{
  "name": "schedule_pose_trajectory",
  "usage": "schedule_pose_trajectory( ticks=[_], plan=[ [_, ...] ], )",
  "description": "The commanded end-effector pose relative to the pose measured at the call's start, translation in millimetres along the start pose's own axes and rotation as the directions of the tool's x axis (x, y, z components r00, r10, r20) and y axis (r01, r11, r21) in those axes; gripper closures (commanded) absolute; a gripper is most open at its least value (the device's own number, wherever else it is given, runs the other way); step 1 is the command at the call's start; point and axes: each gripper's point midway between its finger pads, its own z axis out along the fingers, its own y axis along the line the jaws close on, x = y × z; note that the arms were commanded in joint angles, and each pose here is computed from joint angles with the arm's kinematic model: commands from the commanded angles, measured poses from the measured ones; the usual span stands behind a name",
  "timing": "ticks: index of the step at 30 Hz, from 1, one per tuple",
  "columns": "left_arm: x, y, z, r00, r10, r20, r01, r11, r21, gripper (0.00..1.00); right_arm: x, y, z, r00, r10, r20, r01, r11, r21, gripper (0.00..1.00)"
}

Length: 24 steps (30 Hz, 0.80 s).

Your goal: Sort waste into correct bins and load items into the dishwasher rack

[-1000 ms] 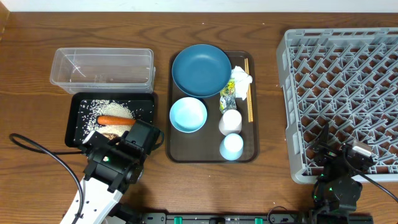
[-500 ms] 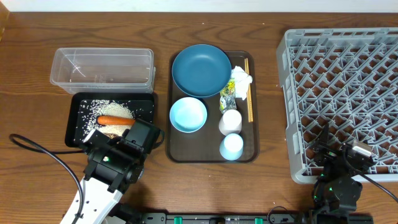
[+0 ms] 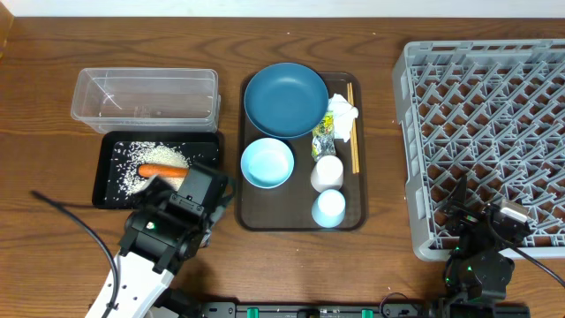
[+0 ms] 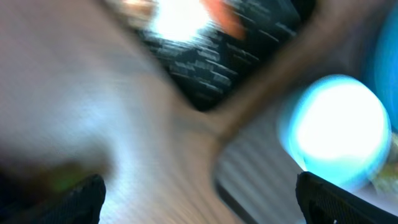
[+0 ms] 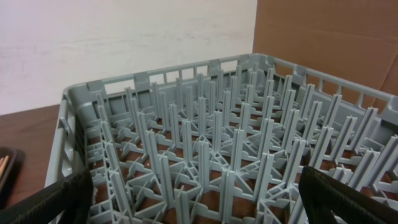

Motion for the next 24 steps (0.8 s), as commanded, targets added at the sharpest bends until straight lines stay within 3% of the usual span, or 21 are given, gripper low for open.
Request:
schedule_pose_trajectory(
  ticks=[1, 9, 20, 24],
  plan=[
    [29, -31, -7, 0.937, 0.335, -0.1, -0.315, 0.933, 0.172, 0.02, 0, 0, 0, 1.0, -0.005, -0.006, 0.005, 1.0, -0.001, 0.01],
    [7, -47, -7, 0.94, 0.339, 0.042, -0.341, 0.924, 0.174, 0.02, 0, 0, 0, 1.0, -0.005, -0.006, 0.005, 1.0, -0.001, 0.01],
    [14, -53, 13, 0.931, 0.365, -0.003, -0.361, 0.922, 0.137, 0.02, 0, 0, 0, 1.0, -0.005, -0.006, 0.005, 1.0, -0.001, 0.01],
    [18, -53, 30, 0.895, 0.444, -0.034, -0.44, 0.894, 0.091, 0.02, 0, 0, 0, 1.0, -0.006, -0.006, 0.006, 1.0, -0.001, 0.01]
  ],
)
